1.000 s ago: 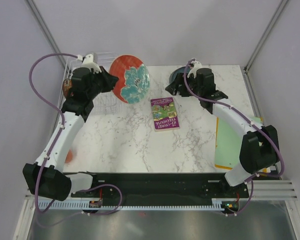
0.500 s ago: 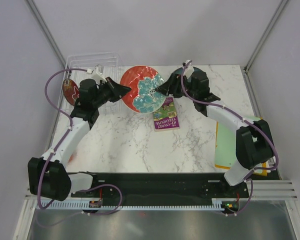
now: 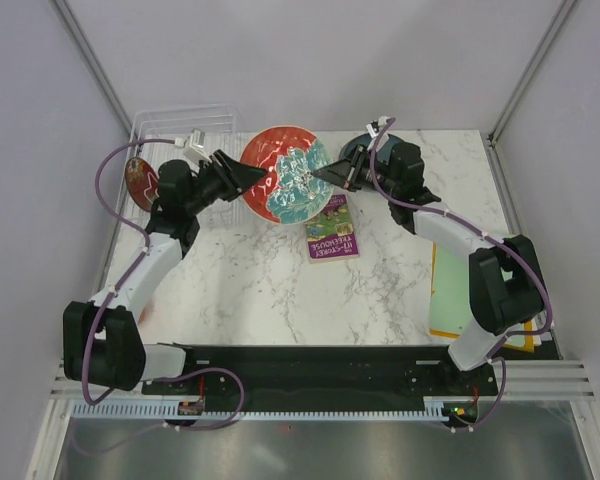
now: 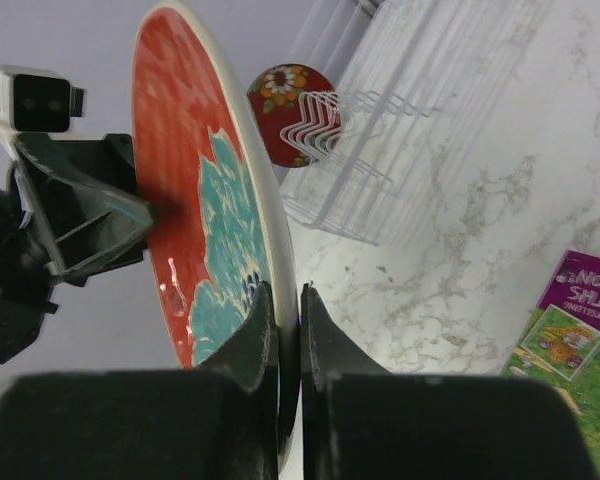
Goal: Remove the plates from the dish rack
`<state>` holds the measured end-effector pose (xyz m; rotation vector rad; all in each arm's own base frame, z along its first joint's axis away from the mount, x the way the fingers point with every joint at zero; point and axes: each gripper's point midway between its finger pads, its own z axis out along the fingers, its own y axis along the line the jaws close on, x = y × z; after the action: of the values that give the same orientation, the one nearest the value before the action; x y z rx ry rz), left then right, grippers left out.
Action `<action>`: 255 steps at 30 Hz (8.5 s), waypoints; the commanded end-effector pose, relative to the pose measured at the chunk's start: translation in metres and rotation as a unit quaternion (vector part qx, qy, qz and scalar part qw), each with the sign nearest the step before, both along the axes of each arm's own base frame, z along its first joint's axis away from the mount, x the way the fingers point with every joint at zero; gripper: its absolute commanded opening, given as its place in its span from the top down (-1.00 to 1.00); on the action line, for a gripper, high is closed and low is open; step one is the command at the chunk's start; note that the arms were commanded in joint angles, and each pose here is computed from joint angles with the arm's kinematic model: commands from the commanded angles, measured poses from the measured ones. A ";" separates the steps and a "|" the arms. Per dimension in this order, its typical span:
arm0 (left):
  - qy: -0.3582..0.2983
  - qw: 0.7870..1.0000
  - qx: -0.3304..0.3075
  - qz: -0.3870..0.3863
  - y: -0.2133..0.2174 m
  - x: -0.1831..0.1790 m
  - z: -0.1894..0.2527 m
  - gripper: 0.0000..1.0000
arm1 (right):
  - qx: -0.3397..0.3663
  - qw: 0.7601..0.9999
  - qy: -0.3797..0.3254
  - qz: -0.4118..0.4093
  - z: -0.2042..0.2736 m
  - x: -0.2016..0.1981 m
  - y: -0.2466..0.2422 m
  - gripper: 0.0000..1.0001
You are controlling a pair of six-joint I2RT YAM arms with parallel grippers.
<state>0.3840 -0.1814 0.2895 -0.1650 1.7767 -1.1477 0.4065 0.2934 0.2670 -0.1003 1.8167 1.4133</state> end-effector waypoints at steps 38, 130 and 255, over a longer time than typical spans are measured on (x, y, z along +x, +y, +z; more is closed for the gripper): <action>-0.078 0.807 0.439 0.387 0.187 0.014 0.042 -0.70 | -0.078 0.950 0.089 -0.289 -0.111 0.219 -0.238 0.85; 0.179 0.809 0.396 0.395 0.362 0.118 -0.164 0.50 | -0.278 0.923 0.076 -0.255 -0.107 0.068 -0.229 -0.65; -0.040 0.949 0.279 0.138 0.063 -0.036 -0.069 -0.88 | -0.159 0.936 0.139 -0.280 -0.146 0.204 -0.232 0.98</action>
<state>0.3494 -0.1215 0.2129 -0.0489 1.8968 -0.4424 0.5979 0.0526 0.1052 0.4891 2.1427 0.6964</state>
